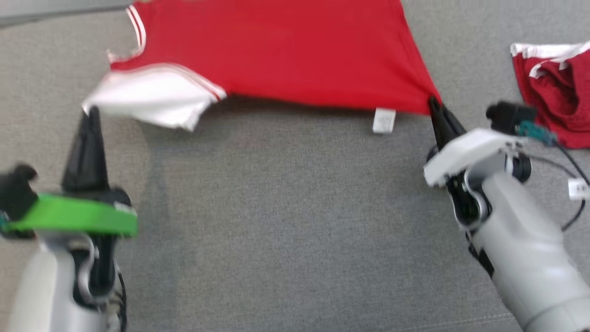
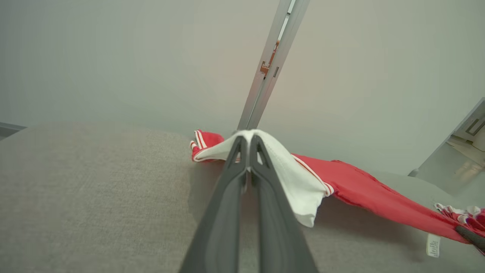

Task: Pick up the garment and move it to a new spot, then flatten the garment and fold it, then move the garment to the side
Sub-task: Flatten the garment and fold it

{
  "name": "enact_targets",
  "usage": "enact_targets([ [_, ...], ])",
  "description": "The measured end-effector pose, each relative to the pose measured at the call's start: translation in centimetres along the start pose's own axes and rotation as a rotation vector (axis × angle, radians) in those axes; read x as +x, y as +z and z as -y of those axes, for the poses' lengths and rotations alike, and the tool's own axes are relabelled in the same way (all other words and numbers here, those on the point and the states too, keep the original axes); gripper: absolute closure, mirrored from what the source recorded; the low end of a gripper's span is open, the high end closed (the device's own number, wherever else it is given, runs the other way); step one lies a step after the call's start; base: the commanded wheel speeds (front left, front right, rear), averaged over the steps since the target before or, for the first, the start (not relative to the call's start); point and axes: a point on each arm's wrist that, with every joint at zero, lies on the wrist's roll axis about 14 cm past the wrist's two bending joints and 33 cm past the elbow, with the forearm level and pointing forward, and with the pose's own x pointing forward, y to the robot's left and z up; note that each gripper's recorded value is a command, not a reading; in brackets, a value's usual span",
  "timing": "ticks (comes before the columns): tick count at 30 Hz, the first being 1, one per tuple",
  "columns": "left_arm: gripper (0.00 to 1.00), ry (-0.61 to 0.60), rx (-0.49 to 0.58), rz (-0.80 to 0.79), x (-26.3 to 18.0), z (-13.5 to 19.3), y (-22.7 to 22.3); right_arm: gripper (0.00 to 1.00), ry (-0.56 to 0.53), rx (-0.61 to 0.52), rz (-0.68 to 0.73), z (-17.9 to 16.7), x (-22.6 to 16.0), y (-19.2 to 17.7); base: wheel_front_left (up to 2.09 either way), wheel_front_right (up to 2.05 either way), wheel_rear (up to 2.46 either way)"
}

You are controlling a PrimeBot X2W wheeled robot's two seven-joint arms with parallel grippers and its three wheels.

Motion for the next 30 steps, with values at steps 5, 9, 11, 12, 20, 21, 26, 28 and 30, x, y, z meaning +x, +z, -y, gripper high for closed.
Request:
enact_targets([
  [5,1.0,0.036,-0.065,-0.058,-6.1,1.3,-1.2,1.0,-0.013,0.061,0.018,0.8,-4.7,-0.6,0.0,0.0,0.0],
  [9,1.0,0.067,-0.118,-0.082,-10.4,2.7,-1.6,1.0,-0.021,0.11,0.051,1.0,-8.2,-0.6,0.0,0.0,0.0],
  [11,1.0,0.084,-0.139,-0.084,-12.1,3.0,-1.7,1.0,-0.019,0.122,0.069,0.8,-9.5,-0.5,0.0,0.0,0.0],
  [12,1.0,0.088,-0.15,-0.083,-12.9,3.2,-1.7,1.0,-0.019,0.127,0.079,0.8,-10.2,-0.4,0.0,0.0,0.0],
  [20,1.0,0.071,-0.147,-0.078,-17.2,5.0,-0.8,1.0,-0.009,0.146,0.12,0.1,-14.7,-0.1,0.0,0.0,0.0],
  [21,1.0,0.064,-0.127,-0.087,-17.7,5.1,-0.7,1.0,-0.005,0.145,0.124,-0.1,-15.2,0.1,0.0,0.0,0.0],
  [26,1.0,0.051,-0.098,-0.117,-19.0,5.3,-0.2,1.0,-0.017,0.126,0.124,0.0,-17.3,0.6,0.0,0.0,0.0],
  [28,1.0,0.05,-0.099,-0.115,-19.1,5.5,0.0,1.0,-0.028,0.137,0.094,-0.2,-18.0,-0.2,0.0,0.0,0.0],
  [30,1.0,0.057,-0.109,-0.118,-19.2,5.5,-0.1,1.0,-0.042,0.157,0.073,-0.3,-18.6,-1.0,0.0,0.0,0.0],
])
